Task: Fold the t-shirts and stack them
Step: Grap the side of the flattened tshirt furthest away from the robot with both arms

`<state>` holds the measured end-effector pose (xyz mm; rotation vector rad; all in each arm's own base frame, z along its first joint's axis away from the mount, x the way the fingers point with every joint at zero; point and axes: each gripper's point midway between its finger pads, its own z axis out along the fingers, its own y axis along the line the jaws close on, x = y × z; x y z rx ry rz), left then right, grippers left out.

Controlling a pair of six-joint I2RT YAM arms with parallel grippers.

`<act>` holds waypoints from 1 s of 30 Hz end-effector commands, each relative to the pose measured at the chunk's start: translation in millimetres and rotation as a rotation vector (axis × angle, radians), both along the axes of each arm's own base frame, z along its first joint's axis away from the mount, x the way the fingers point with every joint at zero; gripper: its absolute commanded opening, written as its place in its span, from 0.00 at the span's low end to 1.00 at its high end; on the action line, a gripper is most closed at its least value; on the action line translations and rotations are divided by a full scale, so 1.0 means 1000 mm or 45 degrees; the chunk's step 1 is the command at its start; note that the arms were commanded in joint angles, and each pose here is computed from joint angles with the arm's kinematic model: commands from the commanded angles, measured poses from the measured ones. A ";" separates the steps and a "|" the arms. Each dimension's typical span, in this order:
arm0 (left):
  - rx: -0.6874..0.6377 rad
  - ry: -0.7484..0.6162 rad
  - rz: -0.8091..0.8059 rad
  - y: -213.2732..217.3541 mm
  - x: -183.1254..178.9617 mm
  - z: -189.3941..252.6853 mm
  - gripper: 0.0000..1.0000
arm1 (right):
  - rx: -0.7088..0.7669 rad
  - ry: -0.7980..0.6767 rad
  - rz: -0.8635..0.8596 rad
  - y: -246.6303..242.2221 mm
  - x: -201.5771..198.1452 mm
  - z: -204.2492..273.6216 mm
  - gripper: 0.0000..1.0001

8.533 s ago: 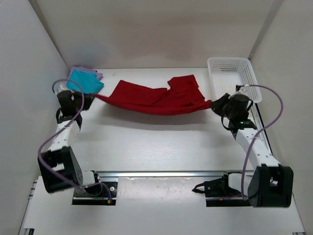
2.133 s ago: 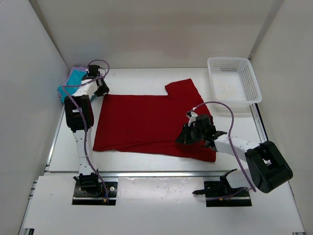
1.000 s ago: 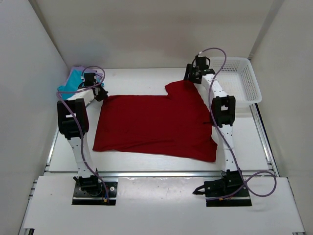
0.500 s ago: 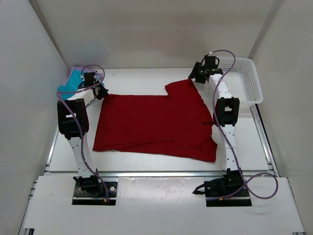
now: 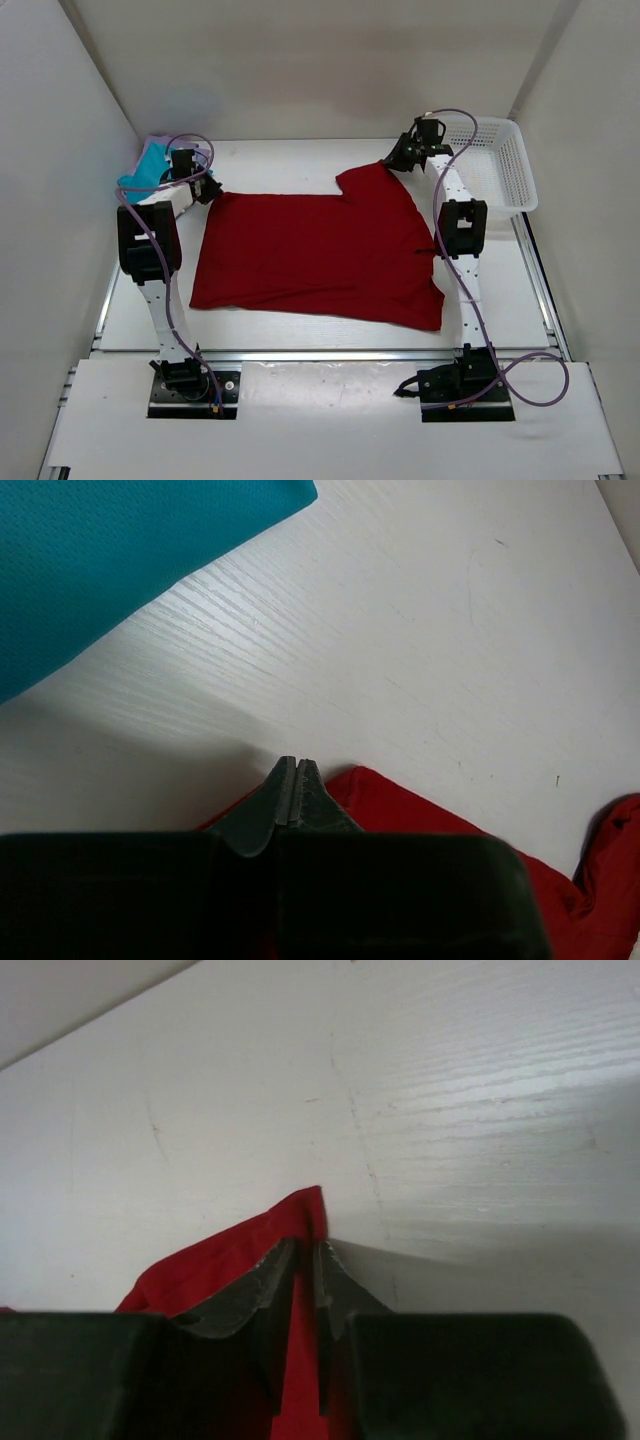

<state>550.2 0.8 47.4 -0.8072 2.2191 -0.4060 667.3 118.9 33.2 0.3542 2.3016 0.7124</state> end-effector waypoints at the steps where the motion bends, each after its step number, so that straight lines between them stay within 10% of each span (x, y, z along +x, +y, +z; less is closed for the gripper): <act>1: -0.028 -0.105 -0.014 -0.003 0.001 0.036 0.00 | 0.042 -0.040 -0.014 -0.005 0.009 0.006 0.11; 13: -0.025 -0.136 -0.010 -0.002 -0.004 0.047 0.00 | -0.063 -0.161 0.047 -0.019 0.007 0.074 0.00; 30: -0.045 -0.166 0.060 0.026 -0.037 0.065 0.00 | -0.292 0.126 0.307 -0.031 -0.113 0.108 0.00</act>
